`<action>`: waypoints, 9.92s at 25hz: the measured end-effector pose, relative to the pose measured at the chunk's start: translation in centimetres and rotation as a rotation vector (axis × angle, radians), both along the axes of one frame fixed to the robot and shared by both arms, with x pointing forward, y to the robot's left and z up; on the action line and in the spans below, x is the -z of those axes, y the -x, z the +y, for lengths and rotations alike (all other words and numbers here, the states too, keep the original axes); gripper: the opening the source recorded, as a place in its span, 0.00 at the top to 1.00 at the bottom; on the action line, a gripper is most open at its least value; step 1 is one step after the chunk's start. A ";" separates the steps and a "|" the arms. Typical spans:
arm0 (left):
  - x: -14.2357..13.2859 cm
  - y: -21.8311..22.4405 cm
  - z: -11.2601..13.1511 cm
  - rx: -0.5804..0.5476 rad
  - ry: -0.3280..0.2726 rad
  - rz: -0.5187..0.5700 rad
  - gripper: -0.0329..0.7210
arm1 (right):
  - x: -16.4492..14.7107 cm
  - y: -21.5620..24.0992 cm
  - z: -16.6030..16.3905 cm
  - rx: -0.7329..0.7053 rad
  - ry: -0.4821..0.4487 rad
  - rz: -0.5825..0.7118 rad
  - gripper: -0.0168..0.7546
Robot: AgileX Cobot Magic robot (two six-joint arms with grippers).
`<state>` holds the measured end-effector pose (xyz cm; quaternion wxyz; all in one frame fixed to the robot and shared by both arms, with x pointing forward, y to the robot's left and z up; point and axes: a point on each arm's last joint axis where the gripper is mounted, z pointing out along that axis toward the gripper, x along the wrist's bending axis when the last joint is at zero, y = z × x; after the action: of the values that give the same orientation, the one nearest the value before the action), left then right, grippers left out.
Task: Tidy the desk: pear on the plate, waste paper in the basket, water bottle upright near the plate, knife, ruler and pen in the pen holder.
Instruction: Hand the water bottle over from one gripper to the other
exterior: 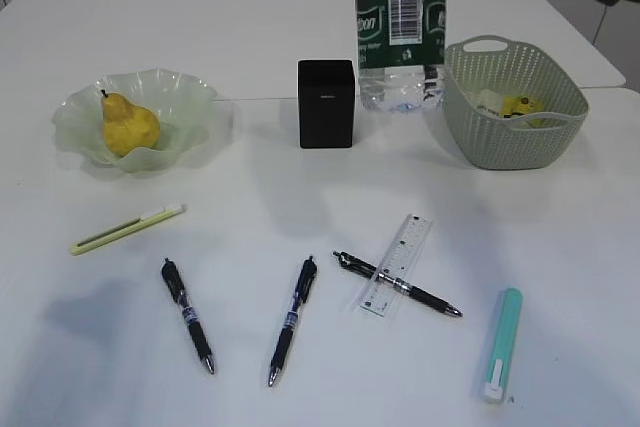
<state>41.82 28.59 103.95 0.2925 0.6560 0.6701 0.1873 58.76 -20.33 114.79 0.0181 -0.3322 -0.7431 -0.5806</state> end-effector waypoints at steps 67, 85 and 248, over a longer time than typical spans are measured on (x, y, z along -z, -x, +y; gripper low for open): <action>1.1 -3.1 0.2 -0.021 -0.016 -0.309 0.64 | 3.4 -2.4 3.9 -0.172 -0.163 -0.120 0.47; 0.6 -3.4 0.3 -0.211 0.187 -0.345 0.64 | 3.4 -2.4 3.9 -0.171 -0.165 -0.120 0.47; 3.6 -14.2 -11.2 0.862 0.558 -0.433 0.05 | 7.1 -3.7 6.4 -0.236 -0.146 -0.173 0.47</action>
<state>56.05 17.38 100.35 0.6360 0.7152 0.2897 -0.0034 62.46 -13.92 107.66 0.0461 -0.1889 -0.7317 -0.6533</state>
